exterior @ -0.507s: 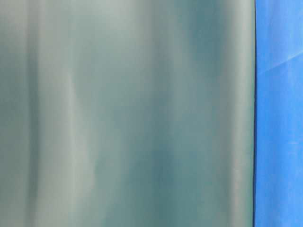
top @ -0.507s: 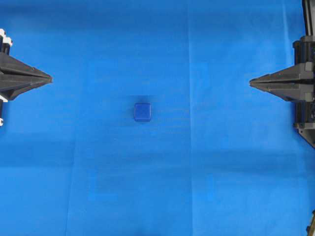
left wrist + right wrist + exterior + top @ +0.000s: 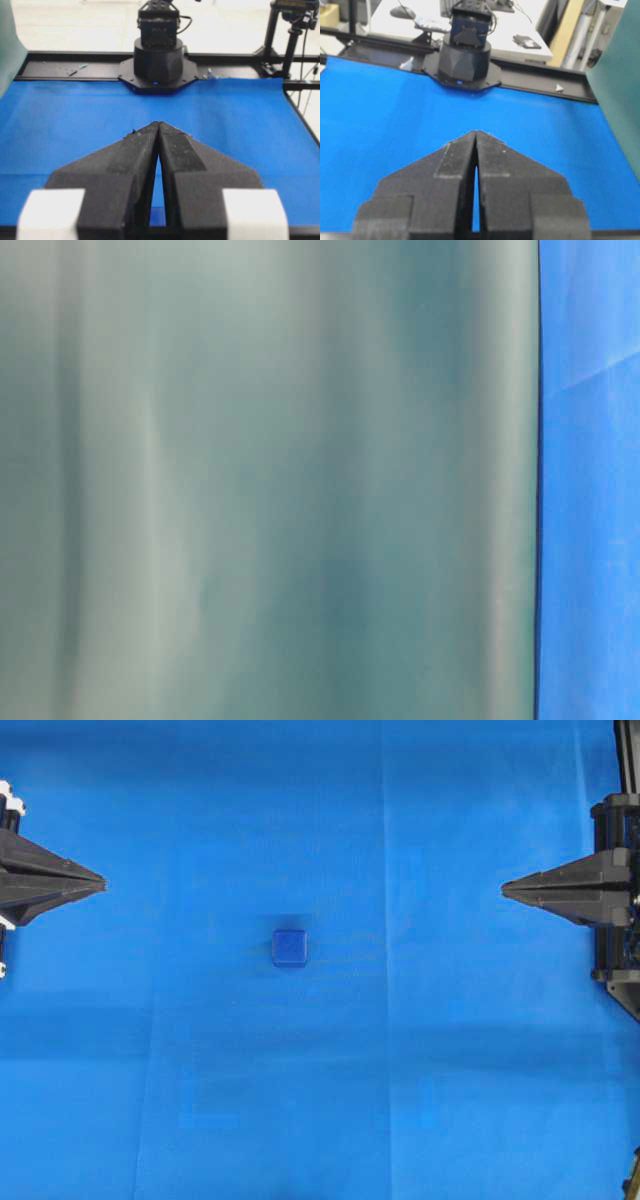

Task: Handover the blue block to the right arm after grasping it with the left arm, then place it in the designated position.
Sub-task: 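Open the left gripper and move it toward the blue cube, then lower the open left gripper over the blue cube, then close the left gripper on the blue cube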

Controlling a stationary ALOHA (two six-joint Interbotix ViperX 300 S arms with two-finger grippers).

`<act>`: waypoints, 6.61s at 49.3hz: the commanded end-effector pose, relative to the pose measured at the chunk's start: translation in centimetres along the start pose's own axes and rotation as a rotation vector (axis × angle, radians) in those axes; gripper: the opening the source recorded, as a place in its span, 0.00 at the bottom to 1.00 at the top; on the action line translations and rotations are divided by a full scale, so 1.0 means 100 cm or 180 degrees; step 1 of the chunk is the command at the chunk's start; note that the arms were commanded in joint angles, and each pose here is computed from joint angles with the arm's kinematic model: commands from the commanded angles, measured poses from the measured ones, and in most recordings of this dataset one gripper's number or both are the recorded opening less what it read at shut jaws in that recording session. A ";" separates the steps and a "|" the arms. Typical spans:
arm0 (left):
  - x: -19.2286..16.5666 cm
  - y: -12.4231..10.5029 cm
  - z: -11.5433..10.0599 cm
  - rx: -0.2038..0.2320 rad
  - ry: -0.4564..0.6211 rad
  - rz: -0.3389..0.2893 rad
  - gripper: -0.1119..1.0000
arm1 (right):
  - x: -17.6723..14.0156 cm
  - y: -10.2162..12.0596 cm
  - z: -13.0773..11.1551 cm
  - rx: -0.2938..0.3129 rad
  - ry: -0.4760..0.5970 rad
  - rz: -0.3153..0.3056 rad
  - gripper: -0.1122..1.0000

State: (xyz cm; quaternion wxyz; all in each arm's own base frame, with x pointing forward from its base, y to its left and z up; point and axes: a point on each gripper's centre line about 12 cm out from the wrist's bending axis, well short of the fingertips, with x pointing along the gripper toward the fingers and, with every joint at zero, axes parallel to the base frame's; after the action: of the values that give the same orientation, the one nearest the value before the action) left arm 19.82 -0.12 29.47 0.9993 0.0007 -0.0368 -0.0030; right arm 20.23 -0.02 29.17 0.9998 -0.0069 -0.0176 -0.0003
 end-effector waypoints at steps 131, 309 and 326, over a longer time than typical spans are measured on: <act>0.184 -0.005 -0.003 -0.0263 0.1744 0.0037 0.94 | 0.009 -0.006 0.013 0.0185 -0.0011 -0.0095 0.99; 0.215 0.007 -0.199 -0.0294 0.3579 0.0226 0.90 | 0.018 -0.006 -0.001 0.0230 0.0184 -0.0108 0.99; 0.213 0.006 -0.194 -0.0251 0.3614 0.0199 0.52 | 0.019 -0.006 -0.002 0.0230 0.0203 -0.0109 0.99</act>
State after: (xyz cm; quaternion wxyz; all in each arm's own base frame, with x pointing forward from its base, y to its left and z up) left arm 42.05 0.58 9.70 0.8486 -0.0355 0.5271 0.0284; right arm 21.87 -0.63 27.97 0.9991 0.0274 0.0288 -0.0169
